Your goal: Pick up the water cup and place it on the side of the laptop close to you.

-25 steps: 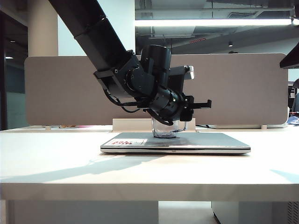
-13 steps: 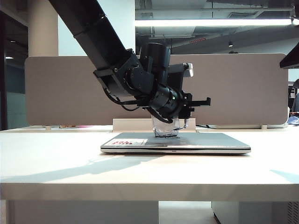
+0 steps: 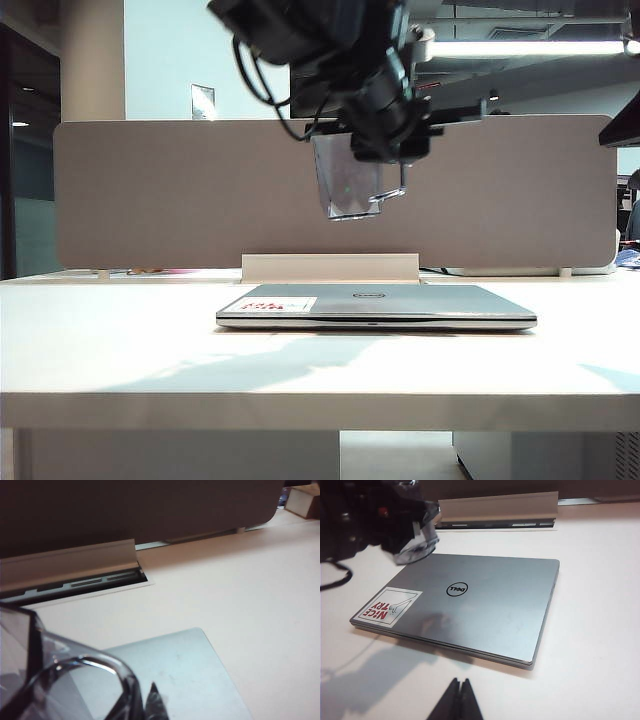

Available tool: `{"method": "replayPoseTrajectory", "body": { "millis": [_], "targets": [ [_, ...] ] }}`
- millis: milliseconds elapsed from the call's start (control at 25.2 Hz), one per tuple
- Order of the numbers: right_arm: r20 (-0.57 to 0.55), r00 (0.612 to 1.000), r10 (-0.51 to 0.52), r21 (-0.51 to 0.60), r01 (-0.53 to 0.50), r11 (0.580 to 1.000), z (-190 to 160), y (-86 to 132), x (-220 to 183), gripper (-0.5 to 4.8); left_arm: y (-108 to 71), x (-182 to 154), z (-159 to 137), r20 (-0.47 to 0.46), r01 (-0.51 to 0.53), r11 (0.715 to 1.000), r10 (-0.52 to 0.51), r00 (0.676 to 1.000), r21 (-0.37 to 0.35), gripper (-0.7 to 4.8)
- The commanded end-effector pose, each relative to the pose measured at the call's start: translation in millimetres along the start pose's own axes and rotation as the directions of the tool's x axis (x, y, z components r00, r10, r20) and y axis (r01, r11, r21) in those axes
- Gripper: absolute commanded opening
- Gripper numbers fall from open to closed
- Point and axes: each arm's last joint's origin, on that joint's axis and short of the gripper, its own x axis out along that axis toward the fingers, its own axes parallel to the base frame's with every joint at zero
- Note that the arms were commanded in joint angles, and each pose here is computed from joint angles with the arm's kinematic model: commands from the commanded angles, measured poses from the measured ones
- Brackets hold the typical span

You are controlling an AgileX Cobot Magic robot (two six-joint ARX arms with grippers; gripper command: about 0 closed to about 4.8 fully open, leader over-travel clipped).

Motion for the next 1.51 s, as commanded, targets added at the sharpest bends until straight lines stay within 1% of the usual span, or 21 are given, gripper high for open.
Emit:
{"method": "replayPoseTrajectory", "body": {
  "millis": [40, 198, 277, 396, 475, 515, 634, 792, 872, 1189, 1347, 1506],
  "targets": [
    [0.018, 1.0, -0.001, -0.025, 0.002, 1.0, 3, 0, 0, -0.08, -27.3, -20, -3, -0.03, -0.059, 0.998, 0.058, 0.998, -0.01, -0.06],
    [0.022, 1.0, -0.008, -0.056, 0.009, 0.998, 3, 0, -1, -0.08, -50.7, -37, -19, -0.059, -0.099, 0.995, 0.097, 0.994, -0.029, -0.06],
    [0.023, 1.0, -0.015, -0.055, 0.016, 0.998, 3, -1, -1, -0.08, -55.8, -43, -28, -0.072, -0.112, 0.993, 0.11, 0.991, -0.029, -0.06],
    [0.025, 0.999, -0.028, -0.05, 0.029, 0.998, 4, -3, -2, -0.08, -58.8, -49, -47, -0.109, -0.118, 0.992, 0.113, 0.988, -0.048, -0.06],
    [0.02, 0.999, -0.049, -0.043, 0.05, 0.998, 3, -7, -3, -0.08, -57.1, -54, -67, -0.152, -0.129, 0.988, 0.115, 0.982, -0.085, -0.06],
    [0.014, 0.998, -0.054, -0.04, 0.054, 0.998, 3, -8, -4, -0.08, -56.8, -57, -76, -0.17, -0.128, 0.988, 0.111, 0.979, -0.089, -0.06],
    [0.004, 0.998, -0.057, -0.037, 0.057, 0.998, 2, -8, -5, -0.09, -54.8, -59, -86, -0.193, -0.133, 0.987, 0.112, 0.975, -0.095, -0.06],
    [0.003, 0.998, -0.057, -0.038, 0.057, 0.998, 2, -8, -5, -0.08, -52.4, -61, -95, -0.199, -0.135, 0.985, 0.112, 0.974, -0.109, -0.06],
    [0.003, 0.998, -0.056, -0.037, 0.056, 0.998, 2, -8, -5, -0.08, -52.7, -60, -97, -0.204, -0.115, 0.987, 0.09, 0.975, -0.115, -0.06],
    [-0.005, 0.999, -0.054, -0.033, 0.054, 0.998, 1, -8, -5, -0.08, -53.2, -60, -105, -0.226, -0.101, 0.989, 0.076, 0.971, -0.104, -0.06],
    [-0.006, 0.999, -0.054, -0.033, 0.053, 0.998, 1, -8, -5, -0.08, -64.7, -66, -114, -0.241, -0.068, 0.994, 0.045, 0.97, -0.087, -0.05],
    [-0.006, 0.999, -0.054, -0.033, 0.054, 0.998, 1, -8, -5, -0.08, -67.9, -68, -115, -0.238, -0.07, 0.994, 0.05, 0.97, -0.079, 0.01]
  ]
}}
